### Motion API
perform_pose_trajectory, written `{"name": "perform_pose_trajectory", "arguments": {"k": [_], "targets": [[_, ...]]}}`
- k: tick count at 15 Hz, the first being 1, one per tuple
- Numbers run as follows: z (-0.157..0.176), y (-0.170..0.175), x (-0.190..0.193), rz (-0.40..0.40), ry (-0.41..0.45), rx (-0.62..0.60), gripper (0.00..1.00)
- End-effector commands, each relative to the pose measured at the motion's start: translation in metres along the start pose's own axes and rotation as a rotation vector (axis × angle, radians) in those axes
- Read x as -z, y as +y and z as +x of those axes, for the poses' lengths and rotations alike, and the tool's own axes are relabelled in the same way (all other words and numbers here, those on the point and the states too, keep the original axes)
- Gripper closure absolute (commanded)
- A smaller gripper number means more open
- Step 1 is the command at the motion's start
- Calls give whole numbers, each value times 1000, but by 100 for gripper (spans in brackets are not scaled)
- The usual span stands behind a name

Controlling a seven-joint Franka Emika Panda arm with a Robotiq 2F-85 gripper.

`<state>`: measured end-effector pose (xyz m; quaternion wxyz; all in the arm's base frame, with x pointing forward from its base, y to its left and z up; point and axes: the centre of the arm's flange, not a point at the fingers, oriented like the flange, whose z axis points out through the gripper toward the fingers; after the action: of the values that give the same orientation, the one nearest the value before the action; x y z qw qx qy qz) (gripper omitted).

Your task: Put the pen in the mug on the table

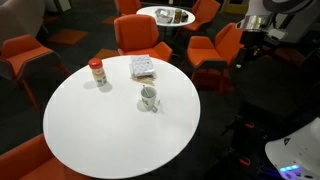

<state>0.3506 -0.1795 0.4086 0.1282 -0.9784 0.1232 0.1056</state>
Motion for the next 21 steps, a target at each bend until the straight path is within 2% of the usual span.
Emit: {"name": "perform_pose_trajectory", "arguments": {"k": [1, 3, 5, 9, 12, 16, 17, 18, 19, 20, 21], "targets": [[0, 0, 0, 0, 0, 0, 0], [0, 0, 0, 0, 0, 0, 0], [8, -4, -2, -28, 40, -47, 0], [53, -31, -7, -100, 254, -144, 0], [98, -67, -18, -127, 337, -167, 0], [157, -124, -47, -166, 325, -97, 0], [170, -134, -55, -174, 323, -82, 13], [183, -147, -61, -188, 322, -69, 19], [194, -153, -67, -189, 321, -67, 30], [205, -164, -72, -198, 312, -61, 31], [215, -171, -77, -195, 305, -52, 40]]}}
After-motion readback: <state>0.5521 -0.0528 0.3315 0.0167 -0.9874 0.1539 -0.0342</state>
